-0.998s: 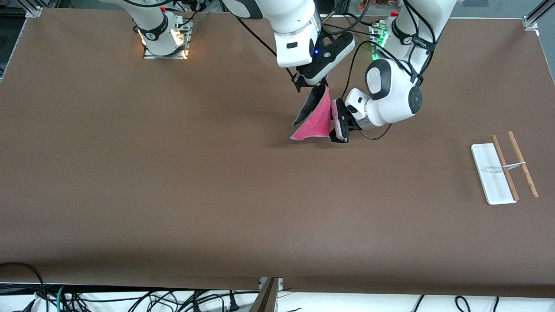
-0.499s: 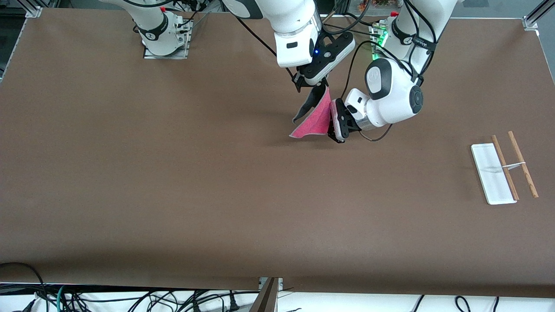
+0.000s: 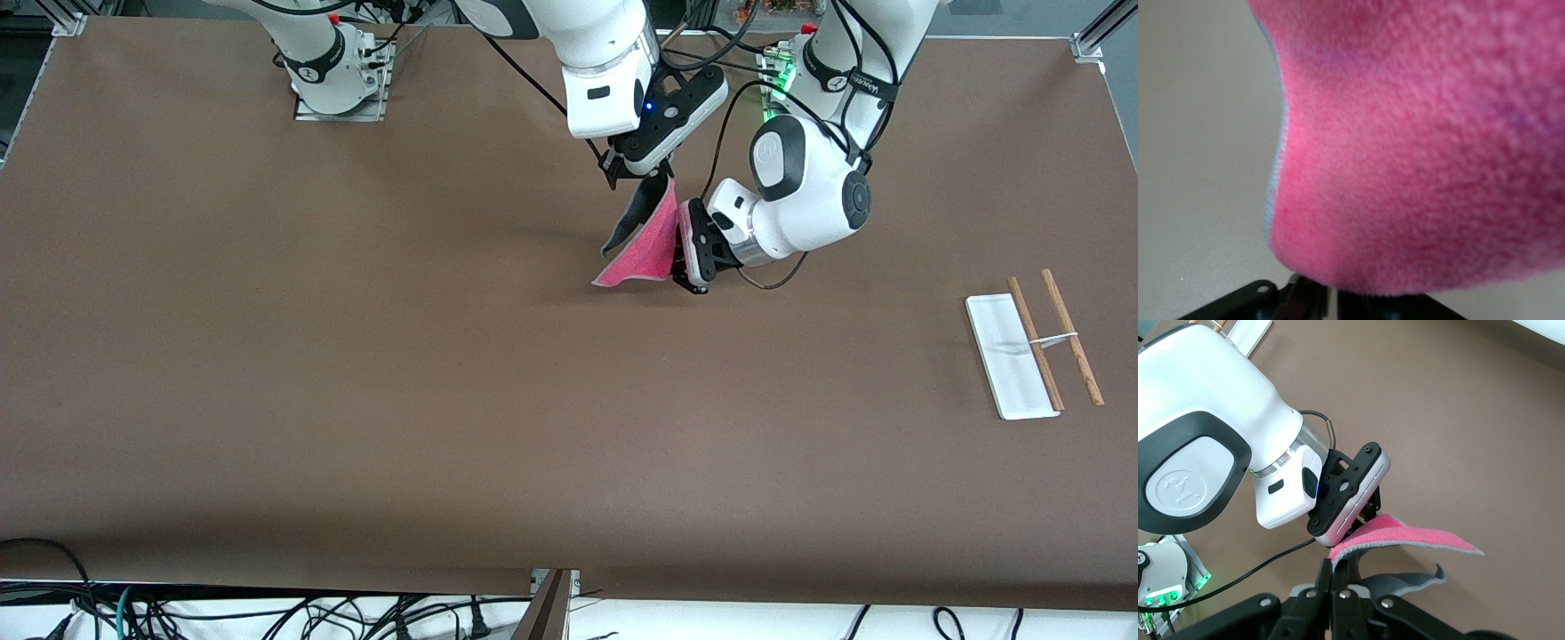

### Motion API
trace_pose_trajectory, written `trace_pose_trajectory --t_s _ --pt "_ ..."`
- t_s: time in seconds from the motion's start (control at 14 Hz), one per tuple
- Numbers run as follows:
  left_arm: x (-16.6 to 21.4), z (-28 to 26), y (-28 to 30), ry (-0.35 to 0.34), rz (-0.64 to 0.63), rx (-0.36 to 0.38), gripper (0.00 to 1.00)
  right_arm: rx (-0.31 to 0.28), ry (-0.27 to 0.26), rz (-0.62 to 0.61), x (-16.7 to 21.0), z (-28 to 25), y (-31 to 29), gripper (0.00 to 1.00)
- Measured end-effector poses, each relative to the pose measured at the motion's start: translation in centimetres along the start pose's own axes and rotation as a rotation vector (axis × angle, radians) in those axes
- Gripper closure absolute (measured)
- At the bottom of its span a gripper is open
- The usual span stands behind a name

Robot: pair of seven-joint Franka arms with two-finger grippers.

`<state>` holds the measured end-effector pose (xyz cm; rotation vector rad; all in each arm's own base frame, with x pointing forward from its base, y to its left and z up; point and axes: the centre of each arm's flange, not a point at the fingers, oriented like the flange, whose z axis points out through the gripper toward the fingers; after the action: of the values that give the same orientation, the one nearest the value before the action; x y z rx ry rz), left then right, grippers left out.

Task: Pass towel and hang on rack
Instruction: 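Grasp the towel's hanging corner with the left gripper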

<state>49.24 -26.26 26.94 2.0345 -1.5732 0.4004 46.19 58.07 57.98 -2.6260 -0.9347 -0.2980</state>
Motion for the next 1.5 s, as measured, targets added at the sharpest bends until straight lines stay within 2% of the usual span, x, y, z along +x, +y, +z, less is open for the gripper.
trace_pose_trajectory --t_s 0.29,0.43,0.64,1.07,1.14,1.21,1.28,1.35,1.5 --pt "-0.6 0.6 0.1 -0.017 0.032 -0.01 0.44 -0.001 0.001 0.002 0.0 0.0 0.2 0.98" --pt "-0.6 0.6 0.1 -0.018 0.097 -0.011 0.25 -0.002 0.002 0.006 0.1 -0.1 0.4 0.98" --pt "-0.8 0.8 0.1 -0.02 0.193 -0.015 0.0 -0.002 0.002 0.007 0.1 -0.1 0.6 0.98" --pt "-0.4 1.5 0.6 -0.021 0.249 -0.03 0.0 -0.002 0.002 0.007 0.1 -0.1 0.6 0.98" --pt "-0.2 1.6 0.8 -0.021 0.253 -0.033 0.06 -0.002 0.003 0.007 0.2 -0.1 0.6 0.98" --pt "-0.2 1.7 0.9 -0.021 0.255 -0.035 0.07 -0.002 0.005 0.007 0.2 -0.1 0.6 0.98" --pt "-0.1 1.7 0.9 -0.021 0.256 -0.035 0.15 -0.001 0.008 0.007 0.2 -0.2 0.6 0.98" --pt "-0.1 1.7 0.9 -0.021 0.256 -0.035 0.28 -0.001 0.008 0.007 0.2 -0.2 0.5 0.98" --pt "-0.1 1.7 0.9 -0.022 0.258 -0.036 0.48 -0.001 0.009 0.007 0.2 -0.2 0.5 0.98"
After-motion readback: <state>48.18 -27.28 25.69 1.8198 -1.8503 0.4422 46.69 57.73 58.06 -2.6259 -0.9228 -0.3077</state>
